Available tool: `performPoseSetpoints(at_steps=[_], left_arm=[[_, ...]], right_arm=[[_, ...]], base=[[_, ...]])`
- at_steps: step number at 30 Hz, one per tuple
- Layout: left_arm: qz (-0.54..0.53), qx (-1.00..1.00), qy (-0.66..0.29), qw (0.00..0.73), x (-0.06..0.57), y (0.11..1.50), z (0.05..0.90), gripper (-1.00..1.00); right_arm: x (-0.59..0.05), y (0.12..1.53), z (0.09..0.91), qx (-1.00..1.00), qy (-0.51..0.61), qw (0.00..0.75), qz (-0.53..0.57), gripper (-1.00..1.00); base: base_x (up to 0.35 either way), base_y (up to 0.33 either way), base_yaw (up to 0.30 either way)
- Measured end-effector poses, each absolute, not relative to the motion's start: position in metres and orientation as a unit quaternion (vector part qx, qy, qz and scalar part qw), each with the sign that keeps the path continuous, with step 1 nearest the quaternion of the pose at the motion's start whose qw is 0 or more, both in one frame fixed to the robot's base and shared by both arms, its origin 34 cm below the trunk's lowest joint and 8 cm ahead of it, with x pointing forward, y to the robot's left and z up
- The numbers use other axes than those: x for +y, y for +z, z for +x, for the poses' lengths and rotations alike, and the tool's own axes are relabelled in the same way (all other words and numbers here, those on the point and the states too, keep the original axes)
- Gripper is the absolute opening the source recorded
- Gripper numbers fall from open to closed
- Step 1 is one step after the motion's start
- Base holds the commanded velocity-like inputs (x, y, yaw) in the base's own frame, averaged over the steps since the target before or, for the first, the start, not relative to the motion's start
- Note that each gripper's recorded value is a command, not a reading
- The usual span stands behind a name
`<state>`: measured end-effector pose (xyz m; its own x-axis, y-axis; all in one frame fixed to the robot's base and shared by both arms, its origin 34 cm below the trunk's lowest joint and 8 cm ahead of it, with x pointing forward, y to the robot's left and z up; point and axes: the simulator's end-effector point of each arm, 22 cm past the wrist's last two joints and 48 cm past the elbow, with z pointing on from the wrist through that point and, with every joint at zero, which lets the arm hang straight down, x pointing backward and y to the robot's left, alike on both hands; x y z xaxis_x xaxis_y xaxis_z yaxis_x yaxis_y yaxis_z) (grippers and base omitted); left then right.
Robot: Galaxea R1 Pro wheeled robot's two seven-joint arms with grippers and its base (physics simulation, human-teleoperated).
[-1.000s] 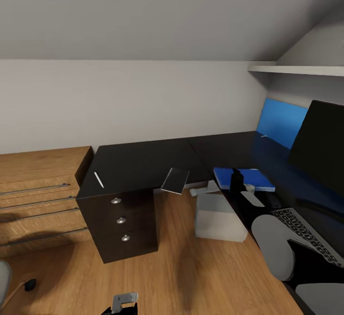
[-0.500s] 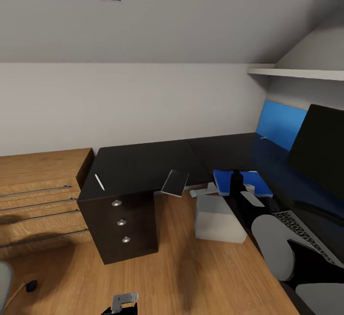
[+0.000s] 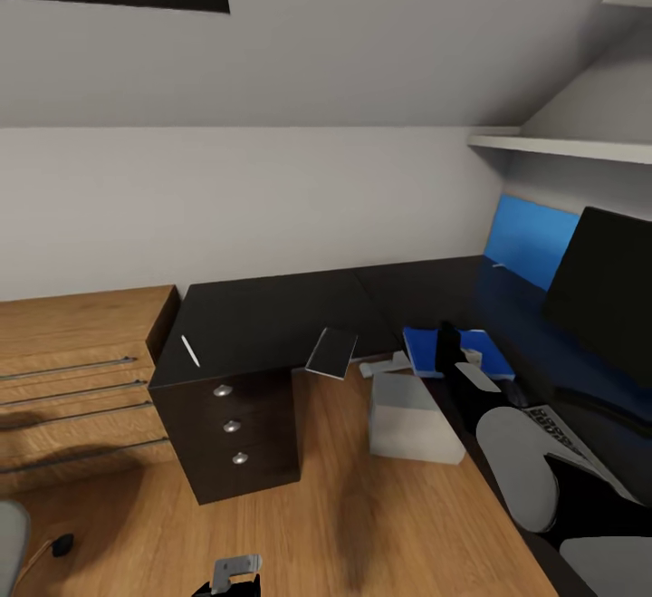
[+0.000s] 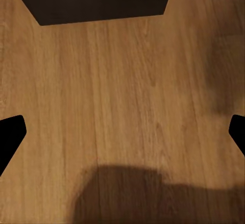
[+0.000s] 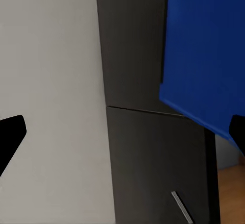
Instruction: In the bedroom, organize the workspace by keeping the computer under the desk, ensuring the monitor is on the desk, placing the keyboard on the desk next to the monitor, placing the mouse on the desk next to the keyboard, moving the folder from the swivel chair onto the desk next to the mouse, stacking the notebook on top of the folder with the pen on top of the notebook, and positioning the swivel chair next to the desk.
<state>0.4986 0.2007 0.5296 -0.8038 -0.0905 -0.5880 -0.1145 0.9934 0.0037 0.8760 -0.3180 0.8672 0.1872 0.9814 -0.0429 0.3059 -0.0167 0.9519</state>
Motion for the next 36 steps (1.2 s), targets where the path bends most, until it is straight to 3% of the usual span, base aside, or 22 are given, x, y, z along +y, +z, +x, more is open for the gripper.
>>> performPoseSetpoints(at_steps=[14, 36], left_arm=[[-0.054, 0.949, 0.02, 0.309, 0.201, 0.551, 0.499, 1.0], [-0.055, 0.947, 0.02, 0.315, 0.201, 0.554, 0.502, 1.0]], right_arm=[[-0.314, 0.888, 0.877, 0.524, 0.366, 0.464, 0.613, 1.0], [-0.3, 0.894, 0.877, 0.528, 0.373, 0.461, 0.608, 1.0]], base=[[0.0, 0.0, 0.022], [0.0, 0.0, 0.23]])
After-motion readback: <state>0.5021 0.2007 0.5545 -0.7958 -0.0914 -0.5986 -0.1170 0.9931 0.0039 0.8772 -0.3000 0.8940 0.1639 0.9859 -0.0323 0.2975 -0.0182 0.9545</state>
